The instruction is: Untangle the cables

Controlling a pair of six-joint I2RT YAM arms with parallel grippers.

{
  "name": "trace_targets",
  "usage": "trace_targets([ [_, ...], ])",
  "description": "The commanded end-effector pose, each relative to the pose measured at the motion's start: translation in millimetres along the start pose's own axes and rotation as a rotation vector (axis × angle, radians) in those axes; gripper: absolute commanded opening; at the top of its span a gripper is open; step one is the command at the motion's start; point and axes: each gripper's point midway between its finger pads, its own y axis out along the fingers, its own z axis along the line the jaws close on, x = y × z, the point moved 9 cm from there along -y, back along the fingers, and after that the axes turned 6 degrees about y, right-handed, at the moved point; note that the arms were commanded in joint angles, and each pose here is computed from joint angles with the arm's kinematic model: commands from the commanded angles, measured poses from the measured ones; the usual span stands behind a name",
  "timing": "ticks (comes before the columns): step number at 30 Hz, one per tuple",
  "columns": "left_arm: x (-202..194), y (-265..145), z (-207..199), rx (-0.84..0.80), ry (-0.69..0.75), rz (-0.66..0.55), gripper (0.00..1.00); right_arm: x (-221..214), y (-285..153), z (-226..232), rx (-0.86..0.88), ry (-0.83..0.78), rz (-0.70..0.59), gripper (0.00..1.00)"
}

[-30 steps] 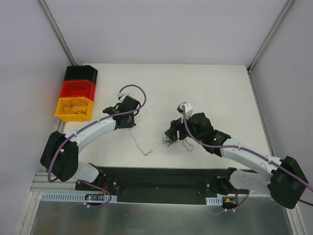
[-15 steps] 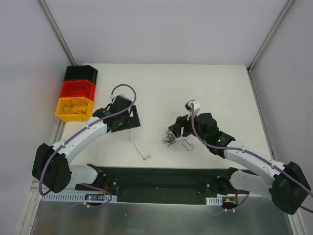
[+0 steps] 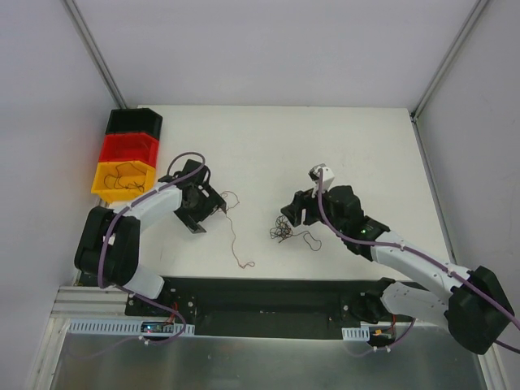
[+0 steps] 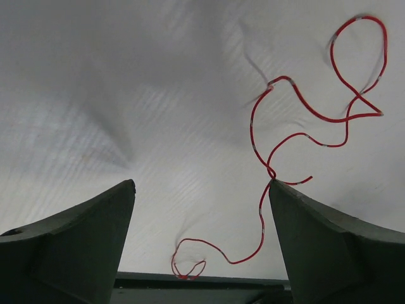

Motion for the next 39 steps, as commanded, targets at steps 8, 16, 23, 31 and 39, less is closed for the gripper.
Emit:
trace_targets([
  [8, 2, 13, -25, -0.263, -0.072, -0.009, 0.75, 8, 3, 0, 0.027, 0.023, -0.033, 0.69],
  [16, 5, 13, -35, -0.401, -0.051, -0.033, 0.9, 6, 9, -1, 0.037, 0.036, -0.007, 0.69],
  [23, 5, 22, -43, -0.485, -0.031, -0.014, 0.75, 5, 11, -1, 0.043, 0.04, 0.003, 0.69],
  [31, 23, 25, -50, -0.502, 0.021, -0.085, 0.0, 4, 13, -2, 0.038, 0.044, 0.009, 0.69],
  [39, 89, -30, -46, -0.574, 0.213, -0.311, 0.0, 5, 13, -2, 0.041, 0.049, 0.01, 0.69],
])
